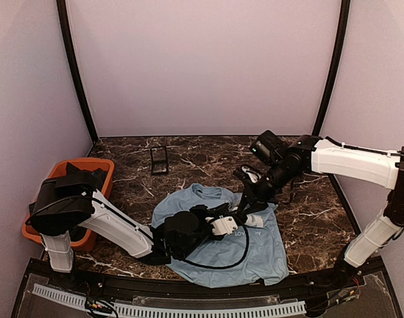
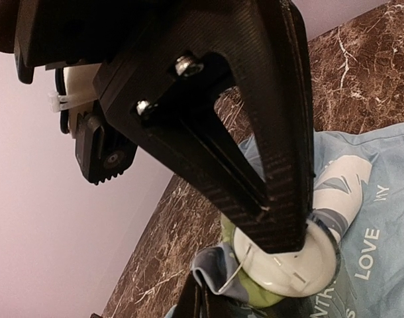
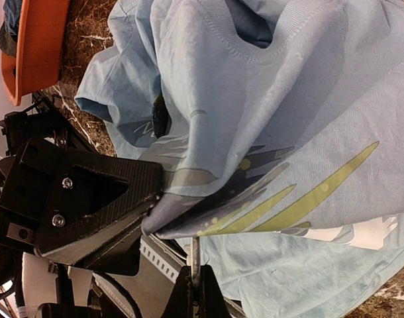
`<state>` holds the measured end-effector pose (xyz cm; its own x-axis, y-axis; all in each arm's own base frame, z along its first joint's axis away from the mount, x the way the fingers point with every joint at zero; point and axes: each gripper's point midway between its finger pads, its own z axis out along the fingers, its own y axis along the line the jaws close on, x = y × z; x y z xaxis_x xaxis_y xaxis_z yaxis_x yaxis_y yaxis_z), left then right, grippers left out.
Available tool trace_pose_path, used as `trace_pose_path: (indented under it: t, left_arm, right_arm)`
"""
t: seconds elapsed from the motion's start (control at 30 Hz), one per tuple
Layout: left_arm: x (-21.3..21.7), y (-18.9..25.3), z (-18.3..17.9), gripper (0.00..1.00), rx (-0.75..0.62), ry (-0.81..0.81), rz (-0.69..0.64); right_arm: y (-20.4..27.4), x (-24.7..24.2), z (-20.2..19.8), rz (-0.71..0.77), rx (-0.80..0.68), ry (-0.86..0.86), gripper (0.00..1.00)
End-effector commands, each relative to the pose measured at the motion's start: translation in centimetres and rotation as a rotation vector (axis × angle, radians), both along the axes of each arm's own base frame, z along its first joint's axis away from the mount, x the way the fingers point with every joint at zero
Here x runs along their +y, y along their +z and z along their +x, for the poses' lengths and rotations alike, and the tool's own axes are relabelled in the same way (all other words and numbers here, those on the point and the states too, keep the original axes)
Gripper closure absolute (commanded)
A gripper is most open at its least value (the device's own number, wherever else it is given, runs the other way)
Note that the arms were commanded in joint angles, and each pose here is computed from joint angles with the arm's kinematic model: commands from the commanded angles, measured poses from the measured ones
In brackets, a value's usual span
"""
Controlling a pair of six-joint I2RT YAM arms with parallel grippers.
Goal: Pin the brooch onto the clothing
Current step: Cross the brooch on the flattened clothing.
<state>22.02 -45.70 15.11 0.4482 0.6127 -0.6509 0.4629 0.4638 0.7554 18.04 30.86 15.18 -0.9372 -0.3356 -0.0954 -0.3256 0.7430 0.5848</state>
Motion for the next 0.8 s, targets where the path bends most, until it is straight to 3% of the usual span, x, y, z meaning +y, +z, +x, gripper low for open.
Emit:
trace_pose_path:
  t: [0.0,0.27,0.77]
  left_arm:
    - [-0.7,1.5,-1.1,0.99,0.022,-0.067,-0.058]
    - [-1.3,1.1,-2.1,0.99,0.081,-0.134,-0.054]
    - [-1.6,2.3,-2.0,0.99,0.077,-0.133,-0.08]
  right_arm:
    - [1.9,2.0,-0.5,0.08,-0.045,0.073,1.0]
    - [3.7,2.4,-0.2,0.118,-0.093,0.08,1.0]
    - [2.3,2.6,-1.8,0.08,-0.072,0.139,1.0]
